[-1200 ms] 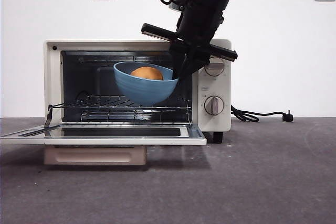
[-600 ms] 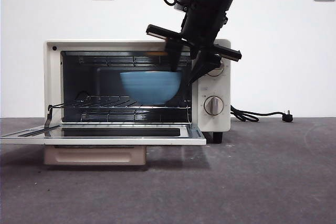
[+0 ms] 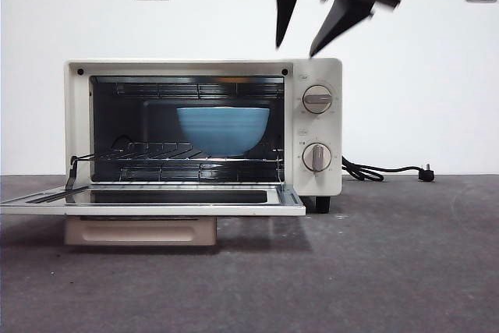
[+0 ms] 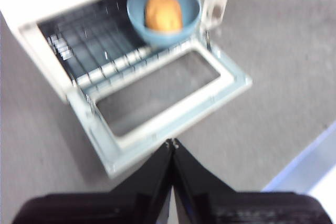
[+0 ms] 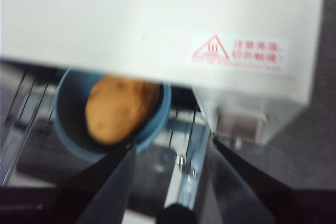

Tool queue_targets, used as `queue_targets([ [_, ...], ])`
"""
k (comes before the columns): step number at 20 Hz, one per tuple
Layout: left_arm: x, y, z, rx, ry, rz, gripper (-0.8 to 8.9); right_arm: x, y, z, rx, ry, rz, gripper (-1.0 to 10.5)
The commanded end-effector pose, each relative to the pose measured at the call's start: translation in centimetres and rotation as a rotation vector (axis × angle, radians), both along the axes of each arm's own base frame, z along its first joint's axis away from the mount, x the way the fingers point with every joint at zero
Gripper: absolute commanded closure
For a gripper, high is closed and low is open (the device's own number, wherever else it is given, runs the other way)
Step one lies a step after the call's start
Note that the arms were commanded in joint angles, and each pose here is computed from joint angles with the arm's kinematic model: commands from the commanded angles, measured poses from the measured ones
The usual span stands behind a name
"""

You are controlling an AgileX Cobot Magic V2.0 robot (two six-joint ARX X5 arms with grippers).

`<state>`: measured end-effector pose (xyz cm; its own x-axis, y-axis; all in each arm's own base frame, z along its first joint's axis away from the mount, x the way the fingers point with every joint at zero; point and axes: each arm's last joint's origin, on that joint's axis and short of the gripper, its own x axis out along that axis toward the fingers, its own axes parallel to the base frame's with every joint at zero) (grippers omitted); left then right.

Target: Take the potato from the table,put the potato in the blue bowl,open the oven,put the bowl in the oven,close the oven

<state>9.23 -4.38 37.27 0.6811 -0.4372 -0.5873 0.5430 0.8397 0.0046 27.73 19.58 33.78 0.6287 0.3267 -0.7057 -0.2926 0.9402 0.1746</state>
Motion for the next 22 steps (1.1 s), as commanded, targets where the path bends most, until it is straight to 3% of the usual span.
queue_targets([
  [1,1.0,-0.2,-1.5,-0.028,0.016,0.041,8.22,-2.5,-1.1,2.1,-0.042,-0.021,0.099,7.3],
  [5,3.3,0.1,-5.4,-0.095,0.065,0.106,8.22,-7.9,-4.1,5.8,-0.027,-0.041,0.222,7.3],
  [13,8.8,4.5,-13.5,-0.292,0.203,0.259,8.22,-16.9,-11.0,9.9,0.022,-0.147,0.246,7.3],
  [18,12.4,6.7,-17.1,-0.332,0.301,0.325,8.22,-20.4,-13.8,10.6,0.054,-0.197,0.243,7.3],
  [22,14.2,6.9,-20.1,-0.335,0.389,0.311,8.22,-21.3,-14.4,10.6,0.064,-0.192,0.233,7.3],
])
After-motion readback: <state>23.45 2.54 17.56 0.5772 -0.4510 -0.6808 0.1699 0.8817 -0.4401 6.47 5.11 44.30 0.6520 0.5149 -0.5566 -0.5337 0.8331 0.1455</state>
